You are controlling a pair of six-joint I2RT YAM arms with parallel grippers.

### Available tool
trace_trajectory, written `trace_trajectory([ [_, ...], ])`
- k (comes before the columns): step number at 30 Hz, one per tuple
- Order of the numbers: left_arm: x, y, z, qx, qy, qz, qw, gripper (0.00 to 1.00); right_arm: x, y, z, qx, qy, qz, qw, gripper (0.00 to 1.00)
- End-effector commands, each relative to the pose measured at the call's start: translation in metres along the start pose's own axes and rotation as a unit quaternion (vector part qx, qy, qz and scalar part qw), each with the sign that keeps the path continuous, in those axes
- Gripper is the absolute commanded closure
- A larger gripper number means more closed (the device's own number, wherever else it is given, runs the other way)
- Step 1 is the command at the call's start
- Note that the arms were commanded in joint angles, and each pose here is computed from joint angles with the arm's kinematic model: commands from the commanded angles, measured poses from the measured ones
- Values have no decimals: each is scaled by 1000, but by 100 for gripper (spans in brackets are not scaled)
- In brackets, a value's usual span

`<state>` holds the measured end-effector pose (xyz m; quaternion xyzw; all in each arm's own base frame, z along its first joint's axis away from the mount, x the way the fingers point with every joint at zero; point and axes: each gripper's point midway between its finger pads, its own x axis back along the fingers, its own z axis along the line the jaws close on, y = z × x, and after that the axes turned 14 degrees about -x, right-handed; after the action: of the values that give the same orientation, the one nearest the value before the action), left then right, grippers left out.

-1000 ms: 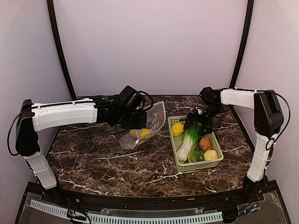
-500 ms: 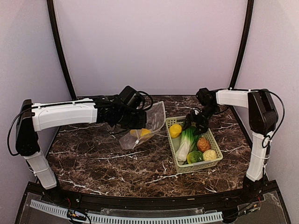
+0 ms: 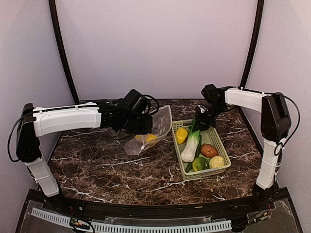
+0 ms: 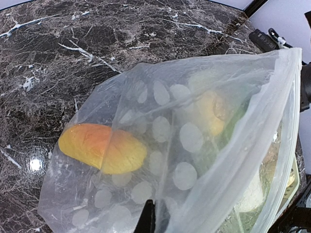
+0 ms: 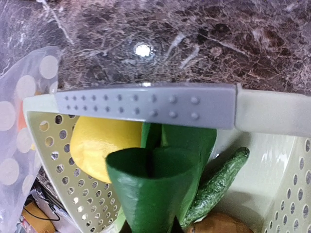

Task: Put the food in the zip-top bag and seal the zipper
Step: Pick up the fake vegetable from the bin, then place the fake vegetable in the zipper food storage bag.

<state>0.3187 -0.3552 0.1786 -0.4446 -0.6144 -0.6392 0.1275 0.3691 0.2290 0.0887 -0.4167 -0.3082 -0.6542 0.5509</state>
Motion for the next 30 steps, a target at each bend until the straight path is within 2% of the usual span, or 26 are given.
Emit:
trace_trajectory([
  [1,10,6,0,0,-3,-5,1000,99,58,7,41,56,67,-60,994,100],
  [7,7,10,-5,7,-6,-2,1000,99,112,10,71,121,103,-124,980,100],
  [10,5,13,-7,12,-10,-3,1000,99,142,9,93,164,143,-158,963,100],
  [16,5,22,-15,36,-27,-15,999,99,215,-10,149,282,263,-246,889,100],
  [21,4,33,-23,70,-42,-29,996,99,255,-1,180,301,302,-297,854,100],
  [25,4,42,-29,95,-50,-35,994,99,272,-1,202,311,317,-328,834,100],
  [30,5,56,-36,150,-72,-58,984,99,264,2,221,325,309,-359,819,100],
])
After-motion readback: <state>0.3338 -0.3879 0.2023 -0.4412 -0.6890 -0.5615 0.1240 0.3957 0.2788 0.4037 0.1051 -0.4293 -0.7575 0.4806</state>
